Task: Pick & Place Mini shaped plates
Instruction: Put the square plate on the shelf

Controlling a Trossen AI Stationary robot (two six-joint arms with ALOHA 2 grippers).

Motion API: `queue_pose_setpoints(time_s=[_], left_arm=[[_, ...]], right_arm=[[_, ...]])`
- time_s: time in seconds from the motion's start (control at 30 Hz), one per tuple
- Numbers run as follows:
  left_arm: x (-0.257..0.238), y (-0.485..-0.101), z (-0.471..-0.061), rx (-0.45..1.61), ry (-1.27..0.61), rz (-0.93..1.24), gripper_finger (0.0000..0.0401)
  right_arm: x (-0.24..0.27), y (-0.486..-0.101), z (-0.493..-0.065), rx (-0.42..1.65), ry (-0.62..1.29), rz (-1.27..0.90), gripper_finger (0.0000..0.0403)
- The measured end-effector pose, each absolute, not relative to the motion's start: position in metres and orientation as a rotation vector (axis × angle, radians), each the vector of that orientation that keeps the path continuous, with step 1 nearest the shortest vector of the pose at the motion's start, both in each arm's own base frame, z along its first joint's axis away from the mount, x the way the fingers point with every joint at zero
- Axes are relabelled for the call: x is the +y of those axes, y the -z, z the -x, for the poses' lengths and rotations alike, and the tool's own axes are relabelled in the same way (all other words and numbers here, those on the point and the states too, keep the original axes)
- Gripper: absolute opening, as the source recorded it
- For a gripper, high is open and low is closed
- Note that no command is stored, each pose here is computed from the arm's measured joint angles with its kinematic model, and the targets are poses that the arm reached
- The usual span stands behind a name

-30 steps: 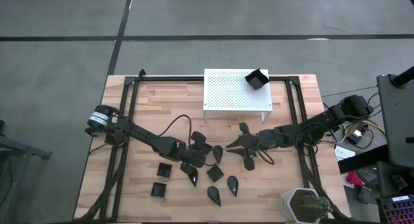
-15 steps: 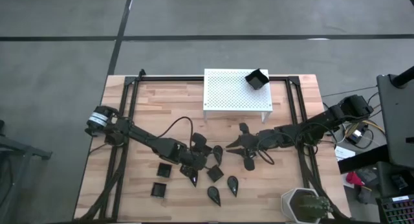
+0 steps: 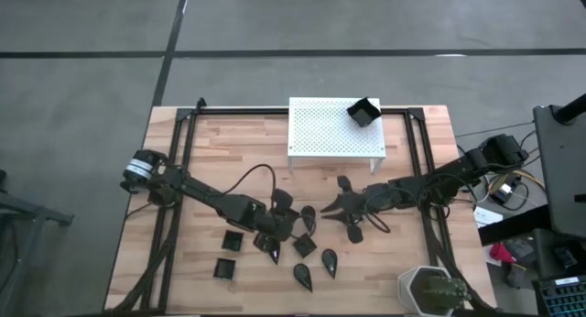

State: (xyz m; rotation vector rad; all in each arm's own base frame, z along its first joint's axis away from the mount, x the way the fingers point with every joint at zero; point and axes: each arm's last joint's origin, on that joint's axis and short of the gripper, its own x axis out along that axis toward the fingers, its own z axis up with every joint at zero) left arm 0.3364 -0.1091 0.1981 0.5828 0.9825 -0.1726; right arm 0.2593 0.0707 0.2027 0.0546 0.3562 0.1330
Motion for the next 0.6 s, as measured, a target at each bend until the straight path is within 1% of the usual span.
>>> queue_pose_setpoints(time_s=[0.2,0.3,0.47,0.6], left_arm=[[-0.112,-0.212,-0.341,0.978,0.227,-0.557,0.0000],[-0.111,-0.225,-0.344,0.989,0.224,-0.555,0.0000],[-0.109,-0.245,-0.351,0.954,0.260,-0.489,0.0000],[-0.103,-0.258,-0.357,0.940,0.244,-0.416,0.0000]], right_arm=[[0.071,-0.203,-0.259,0.353,-0.142,-0.026,0.0071],[0.071,-0.205,-0.260,0.349,-0.146,-0.023,0.0087],[0.072,-0.210,-0.263,0.334,-0.159,-0.027,0.0124],[0.073,-0.211,-0.264,0.335,-0.158,-0.029,0.0138]])
